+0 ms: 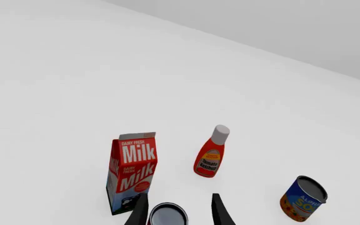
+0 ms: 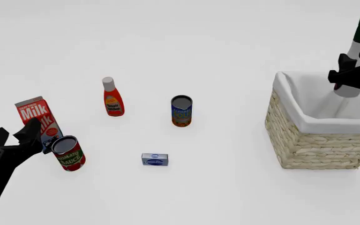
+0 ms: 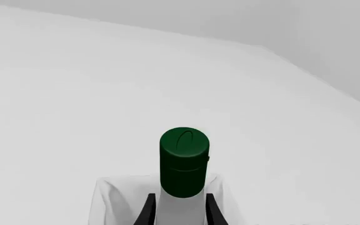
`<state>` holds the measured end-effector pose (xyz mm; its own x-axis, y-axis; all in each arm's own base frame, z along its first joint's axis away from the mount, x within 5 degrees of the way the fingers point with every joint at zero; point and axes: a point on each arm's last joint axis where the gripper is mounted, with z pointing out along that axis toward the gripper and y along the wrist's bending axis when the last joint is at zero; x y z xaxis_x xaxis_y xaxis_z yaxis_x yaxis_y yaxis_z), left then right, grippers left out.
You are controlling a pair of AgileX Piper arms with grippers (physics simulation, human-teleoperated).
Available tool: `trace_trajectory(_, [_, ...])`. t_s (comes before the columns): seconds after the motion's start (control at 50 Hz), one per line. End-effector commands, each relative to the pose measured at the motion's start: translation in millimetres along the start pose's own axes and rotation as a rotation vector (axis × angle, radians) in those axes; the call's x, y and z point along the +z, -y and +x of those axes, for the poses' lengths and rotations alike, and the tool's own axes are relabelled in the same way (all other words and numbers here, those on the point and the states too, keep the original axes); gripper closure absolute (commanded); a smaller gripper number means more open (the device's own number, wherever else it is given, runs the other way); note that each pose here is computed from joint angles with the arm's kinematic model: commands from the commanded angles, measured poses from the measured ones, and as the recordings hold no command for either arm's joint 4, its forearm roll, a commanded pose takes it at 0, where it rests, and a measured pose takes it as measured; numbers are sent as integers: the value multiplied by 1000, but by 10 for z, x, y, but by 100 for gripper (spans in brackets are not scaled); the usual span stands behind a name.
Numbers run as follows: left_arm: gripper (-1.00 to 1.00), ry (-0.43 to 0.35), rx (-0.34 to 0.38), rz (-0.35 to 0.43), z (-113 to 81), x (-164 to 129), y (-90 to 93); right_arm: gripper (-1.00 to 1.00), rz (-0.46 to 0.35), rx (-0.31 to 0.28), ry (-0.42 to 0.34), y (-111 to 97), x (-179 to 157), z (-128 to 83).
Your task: Pick the salad dressing and place it in the basket.
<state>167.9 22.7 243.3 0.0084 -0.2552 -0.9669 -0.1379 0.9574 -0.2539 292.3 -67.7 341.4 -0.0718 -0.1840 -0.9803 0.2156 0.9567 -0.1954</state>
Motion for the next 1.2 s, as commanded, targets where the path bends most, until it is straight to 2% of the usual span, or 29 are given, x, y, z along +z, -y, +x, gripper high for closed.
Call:
trace_trajectory(0.02, [-100, -7, -47, -4, -13, 9, -3, 100, -2, 23, -20, -6, -7, 49])
trace_trajectory(0.64, [-100, -12, -47, -8, 43, 38, -21, 100, 10, 60, -85, 10, 56, 323])
trace_trajectory(1.2, [-100, -14, -49, -9, 45, 29, -23, 100, 3, 69, -115, -11, 81, 390])
